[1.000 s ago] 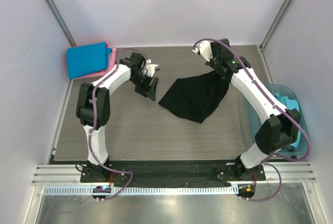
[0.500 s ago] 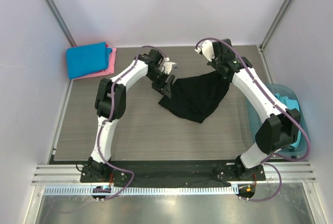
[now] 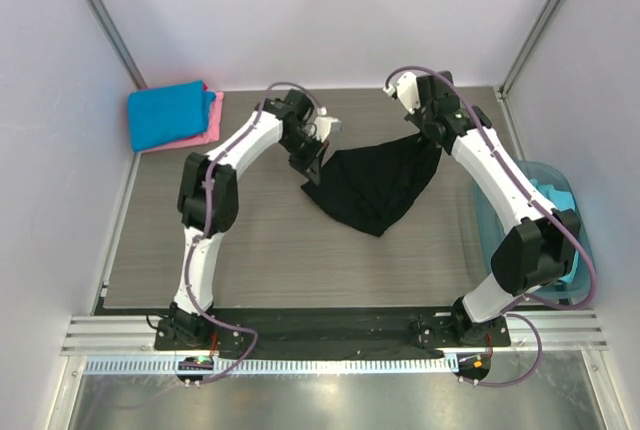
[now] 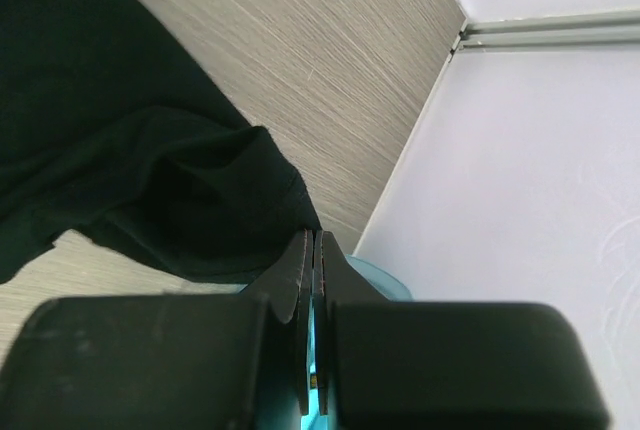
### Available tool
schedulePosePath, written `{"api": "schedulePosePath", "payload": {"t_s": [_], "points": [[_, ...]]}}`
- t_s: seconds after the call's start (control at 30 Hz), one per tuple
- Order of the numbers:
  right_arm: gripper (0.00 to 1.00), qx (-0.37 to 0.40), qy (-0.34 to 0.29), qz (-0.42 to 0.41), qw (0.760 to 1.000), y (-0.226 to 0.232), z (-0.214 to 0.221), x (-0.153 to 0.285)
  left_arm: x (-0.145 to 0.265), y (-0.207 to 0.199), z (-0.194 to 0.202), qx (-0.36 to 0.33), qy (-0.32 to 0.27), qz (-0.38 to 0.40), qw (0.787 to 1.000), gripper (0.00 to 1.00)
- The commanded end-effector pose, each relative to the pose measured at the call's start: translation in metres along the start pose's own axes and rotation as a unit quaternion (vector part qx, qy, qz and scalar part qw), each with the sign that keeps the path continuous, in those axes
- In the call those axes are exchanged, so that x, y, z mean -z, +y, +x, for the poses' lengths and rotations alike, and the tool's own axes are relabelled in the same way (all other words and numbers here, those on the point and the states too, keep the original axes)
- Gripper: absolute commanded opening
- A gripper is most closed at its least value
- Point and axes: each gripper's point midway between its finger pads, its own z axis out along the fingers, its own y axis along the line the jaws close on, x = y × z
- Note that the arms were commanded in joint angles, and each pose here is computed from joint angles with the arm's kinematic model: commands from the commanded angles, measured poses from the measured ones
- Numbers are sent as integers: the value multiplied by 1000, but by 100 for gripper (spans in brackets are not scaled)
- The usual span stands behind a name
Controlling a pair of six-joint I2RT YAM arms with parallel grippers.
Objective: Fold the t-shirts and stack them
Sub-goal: Flatten the tshirt out
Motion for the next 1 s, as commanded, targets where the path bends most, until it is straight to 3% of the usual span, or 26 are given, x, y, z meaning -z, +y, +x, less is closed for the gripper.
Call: {"api": "schedulePosePath", "payload": {"t_s": [0.0, 0.07, 0.17, 0.2, 0.27, 0.4, 0.43, 0.47, 0.53, 0.6, 0.73, 0.83, 0.93, 0.97], "points": [[1, -84, -49, 46, 994, -45, -21, 22, 118, -27, -33, -110, -99, -81, 986, 0], [1, -134, -88, 43, 986, -63, -35, 32, 157, -18, -33, -135, -120, -140, 973, 0], [1, -254, -128, 22, 958, -94, -37, 39, 231, -7, -35, -198, -165, -254, 932, 0], [1, -287, -127, 5, 949, -93, -35, 39, 256, -9, -31, -226, -174, -293, 913, 0], [1, -308, -120, -17, 944, -91, -24, 40, 274, -12, -24, -260, -176, -316, 895, 0], [1, -305, -94, -108, 942, -27, 5, 50, 276, -28, 21, -295, -153, -314, 889, 0], [1, -300, -83, -127, 942, -12, 15, 51, 261, -31, 54, -300, -124, -295, 899, 0], [1, -299, -50, -156, 940, 19, 36, 45, 253, -30, 69, -319, -106, -289, 896, 0], [1, -291, -49, -195, 935, 48, 51, 59, 233, -23, 106, -325, -82, -289, 897, 0], [1, -287, -21, -237, 928, 86, 75, 61, 230, -24, 117, -333, -83, -293, 892, 0], [1, -277, -46, -255, 925, 93, 72, 69, 251, -22, 88, -328, -149, -342, 868, 0], [1, -283, -117, -241, 921, 57, 30, 78, 263, -5, 51, -326, -158, -377, 853, 0], [1, -323, -142, -210, 912, 21, 1, 61, 271, 22, 11, -322, -154, -415, 837, 0], [1, -339, -120, -203, 911, 19, 3, 39, 271, 30, 3, -319, -152, -424, 834, 0]]}}
